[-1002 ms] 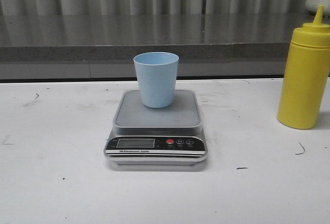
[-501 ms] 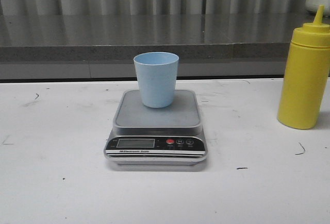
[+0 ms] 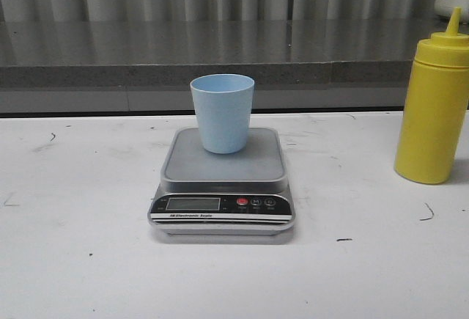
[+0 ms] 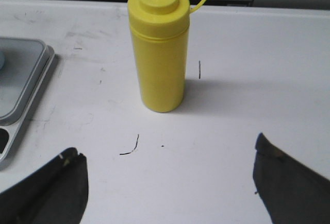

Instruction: Pour seasoning into cup on scale with both arms

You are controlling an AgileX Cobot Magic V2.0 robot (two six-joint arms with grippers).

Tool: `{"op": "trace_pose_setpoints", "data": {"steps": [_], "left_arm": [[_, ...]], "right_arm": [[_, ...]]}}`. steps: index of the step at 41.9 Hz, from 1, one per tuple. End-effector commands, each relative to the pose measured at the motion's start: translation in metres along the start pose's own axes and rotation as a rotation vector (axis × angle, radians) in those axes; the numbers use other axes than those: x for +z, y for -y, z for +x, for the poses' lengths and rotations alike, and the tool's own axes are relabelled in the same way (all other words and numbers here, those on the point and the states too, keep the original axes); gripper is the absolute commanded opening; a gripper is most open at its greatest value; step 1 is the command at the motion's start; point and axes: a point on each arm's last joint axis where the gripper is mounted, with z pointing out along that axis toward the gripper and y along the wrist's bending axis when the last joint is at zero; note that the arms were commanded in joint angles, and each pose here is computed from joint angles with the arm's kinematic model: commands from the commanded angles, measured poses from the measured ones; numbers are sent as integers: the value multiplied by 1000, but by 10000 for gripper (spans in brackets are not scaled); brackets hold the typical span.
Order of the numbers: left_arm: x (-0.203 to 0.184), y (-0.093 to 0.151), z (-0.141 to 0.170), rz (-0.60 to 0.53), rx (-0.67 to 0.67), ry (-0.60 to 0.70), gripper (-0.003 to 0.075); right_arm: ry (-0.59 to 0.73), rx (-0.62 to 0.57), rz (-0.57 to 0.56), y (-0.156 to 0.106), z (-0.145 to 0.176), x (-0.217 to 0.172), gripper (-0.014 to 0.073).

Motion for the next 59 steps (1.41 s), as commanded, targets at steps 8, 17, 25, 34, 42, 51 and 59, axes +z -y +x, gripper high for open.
{"op": "trace_pose_setpoints", "data": {"steps": [8, 17, 25, 34, 42, 51, 59], "left_arm": [[-6, 2, -12, 17, -4, 94, 409], [-6, 2, -12, 17, -4, 94, 409], [-6, 2, -12, 17, -4, 94, 409], [-6, 2, -12, 17, -4, 94, 409], [-6, 2, -12, 17, -4, 94, 409], [-6, 2, -12, 17, -4, 94, 409], [-6, 2, -12, 17, -4, 94, 409]], "right_arm": [[-15, -42, -58, -12, -15, 27, 664], [-79, -11, -54, -13, -10, 56, 664], [59, -1, -38, -10, -9, 71, 664], [310, 0, -3, -3, 15, 75, 664], [359, -9, 17, -1, 23, 94, 664], [426, -21, 38, 1, 29, 121, 664], [516, -6, 44, 2, 33, 137, 664]]}}
